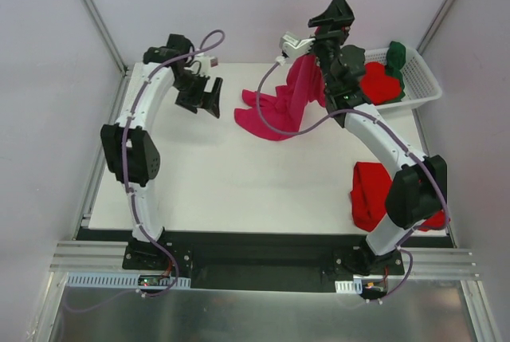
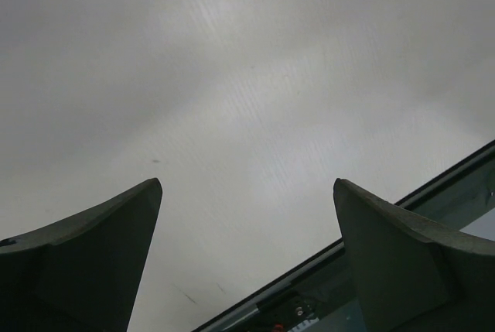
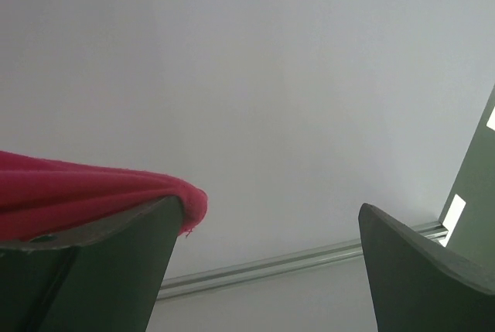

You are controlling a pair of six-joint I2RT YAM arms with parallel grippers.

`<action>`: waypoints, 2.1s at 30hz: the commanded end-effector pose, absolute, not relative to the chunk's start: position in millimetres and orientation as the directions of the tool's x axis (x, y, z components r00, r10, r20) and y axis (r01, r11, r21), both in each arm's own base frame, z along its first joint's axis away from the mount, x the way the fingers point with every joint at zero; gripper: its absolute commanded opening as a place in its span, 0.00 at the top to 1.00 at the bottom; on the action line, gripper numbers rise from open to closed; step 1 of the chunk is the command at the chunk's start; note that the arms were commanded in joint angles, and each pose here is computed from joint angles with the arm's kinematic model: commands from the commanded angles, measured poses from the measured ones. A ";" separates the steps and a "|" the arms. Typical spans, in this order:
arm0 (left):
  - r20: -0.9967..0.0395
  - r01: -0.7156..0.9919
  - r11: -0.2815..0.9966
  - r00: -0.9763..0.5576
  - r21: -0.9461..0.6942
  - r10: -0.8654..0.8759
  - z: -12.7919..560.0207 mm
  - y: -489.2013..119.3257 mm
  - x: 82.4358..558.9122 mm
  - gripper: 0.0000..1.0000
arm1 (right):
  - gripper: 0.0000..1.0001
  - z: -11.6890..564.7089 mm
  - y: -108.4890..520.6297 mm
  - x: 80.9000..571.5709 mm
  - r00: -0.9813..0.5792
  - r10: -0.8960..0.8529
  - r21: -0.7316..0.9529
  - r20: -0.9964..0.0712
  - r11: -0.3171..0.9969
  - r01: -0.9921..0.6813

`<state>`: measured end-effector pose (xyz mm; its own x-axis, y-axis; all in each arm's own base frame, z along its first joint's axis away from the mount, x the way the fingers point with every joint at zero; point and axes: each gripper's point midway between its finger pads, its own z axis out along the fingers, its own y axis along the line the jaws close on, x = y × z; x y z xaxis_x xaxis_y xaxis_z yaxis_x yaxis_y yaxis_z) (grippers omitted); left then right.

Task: Fold and stack the t-shirts

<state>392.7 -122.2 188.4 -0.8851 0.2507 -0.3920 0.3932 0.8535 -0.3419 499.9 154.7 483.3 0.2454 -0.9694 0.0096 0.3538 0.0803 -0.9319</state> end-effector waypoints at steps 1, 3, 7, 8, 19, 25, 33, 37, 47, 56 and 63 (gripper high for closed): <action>-0.369 0.482 0.789 -0.862 -0.380 0.348 168.4 -176.4 402.8 0.06 | 0.04 499.4 137.4 475.0 0.212 -0.977 -0.912 -0.001 0.088 0.400; -0.341 0.497 0.773 -0.860 -0.395 0.379 147.7 -198.9 409.1 0.06 | 0.04 496.8 135.7 476.2 0.203 -0.979 -0.915 0.000 0.082 0.395; -0.313 0.533 0.749 -0.844 -0.393 0.436 115.1 -224.7 418.8 0.06 | 0.04 499.9 133.5 476.2 0.190 -0.982 -0.915 -0.002 0.079 0.396; -0.287 0.525 0.754 -0.850 -0.395 0.441 99.2 -226.9 421.2 0.06 | 0.04 500.6 133.5 476.1 0.189 -0.982 -0.917 0.002 0.074 0.392; -0.436 0.614 0.775 -0.745 -0.151 0.505 92.4 -215.0 485.6 0.06 | 0.04 505.5 139.7 472.3 0.201 -0.979 -0.921 0.017 0.063 0.384; -0.576 0.671 0.734 -0.644 -0.108 0.504 124.4 -227.7 506.6 0.05 | 0.04 501.7 147.7 473.7 0.202 -0.979 -0.925 0.013 0.065 0.373; -0.557 0.710 0.696 -0.623 -0.108 0.549 94.3 -234.2 509.3 0.08 | 0.04 499.6 159.9 470.5 0.219 -0.976 -0.927 0.003 0.079 0.366; -0.524 0.723 0.681 -0.626 -0.113 0.578 72.8 -237.4 504.9 0.11 | 0.04 499.0 163.1 468.3 0.219 -0.976 -0.928 -0.003 0.084 0.363; -0.430 0.764 0.641 -0.602 -0.068 0.673 34.8 -238.8 486.5 0.12 | 0.04 498.6 168.6 463.9 0.224 -0.974 -0.928 -0.021 0.103 0.358; -0.427 0.764 0.645 -0.592 -0.025 0.684 45.1 -230.6 487.7 1.00 | 0.04 498.8 169.6 462.1 0.224 -0.974 -0.930 -0.026 0.106 0.352; -0.458 0.728 0.685 -0.601 0.024 0.655 106.5 -183.2 470.7 1.00 | 0.04 474.0 162.2 461.4 0.203 -0.977 -0.953 -0.067 0.123 0.278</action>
